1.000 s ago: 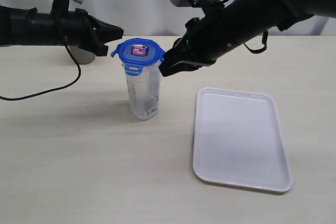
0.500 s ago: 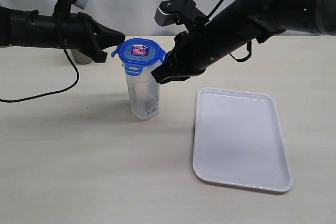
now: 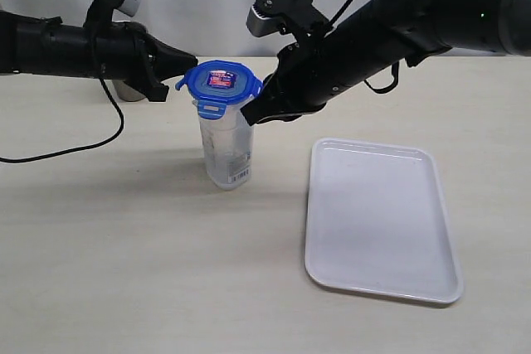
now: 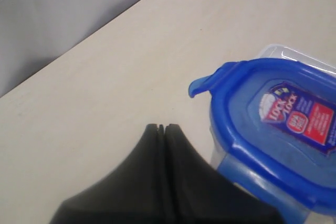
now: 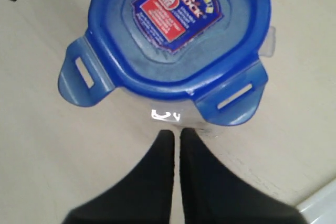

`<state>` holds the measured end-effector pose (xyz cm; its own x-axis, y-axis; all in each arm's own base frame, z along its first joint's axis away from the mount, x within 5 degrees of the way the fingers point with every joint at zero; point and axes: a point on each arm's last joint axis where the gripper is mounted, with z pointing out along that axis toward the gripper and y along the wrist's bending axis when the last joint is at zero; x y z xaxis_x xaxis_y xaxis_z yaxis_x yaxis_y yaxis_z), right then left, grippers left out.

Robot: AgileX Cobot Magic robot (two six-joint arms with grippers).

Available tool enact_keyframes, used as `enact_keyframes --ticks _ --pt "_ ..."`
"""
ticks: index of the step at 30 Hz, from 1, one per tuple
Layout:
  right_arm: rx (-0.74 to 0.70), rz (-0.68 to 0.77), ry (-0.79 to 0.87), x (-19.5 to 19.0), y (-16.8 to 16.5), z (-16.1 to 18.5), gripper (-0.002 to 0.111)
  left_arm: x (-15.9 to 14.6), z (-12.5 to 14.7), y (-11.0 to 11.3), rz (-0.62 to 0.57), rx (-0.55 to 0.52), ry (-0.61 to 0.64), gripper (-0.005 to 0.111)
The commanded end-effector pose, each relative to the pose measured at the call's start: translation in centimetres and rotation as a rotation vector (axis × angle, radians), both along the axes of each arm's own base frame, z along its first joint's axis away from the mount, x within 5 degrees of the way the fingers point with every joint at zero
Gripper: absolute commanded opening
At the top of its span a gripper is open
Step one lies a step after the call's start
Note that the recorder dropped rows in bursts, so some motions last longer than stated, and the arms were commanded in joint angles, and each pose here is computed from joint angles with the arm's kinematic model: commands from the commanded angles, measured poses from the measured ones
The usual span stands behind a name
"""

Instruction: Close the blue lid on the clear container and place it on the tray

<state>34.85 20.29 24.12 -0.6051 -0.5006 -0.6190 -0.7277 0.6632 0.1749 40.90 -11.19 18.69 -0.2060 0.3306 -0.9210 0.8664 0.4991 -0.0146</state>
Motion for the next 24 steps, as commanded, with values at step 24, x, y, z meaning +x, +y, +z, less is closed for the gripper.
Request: enact_keyframes --ticks 24 --pt "-0.056 -0.088 -0.080 0.93 -0.73 0.13 0.005 -0.01 -0.15 -0.06 -0.022 0.005 0.005 0.000"
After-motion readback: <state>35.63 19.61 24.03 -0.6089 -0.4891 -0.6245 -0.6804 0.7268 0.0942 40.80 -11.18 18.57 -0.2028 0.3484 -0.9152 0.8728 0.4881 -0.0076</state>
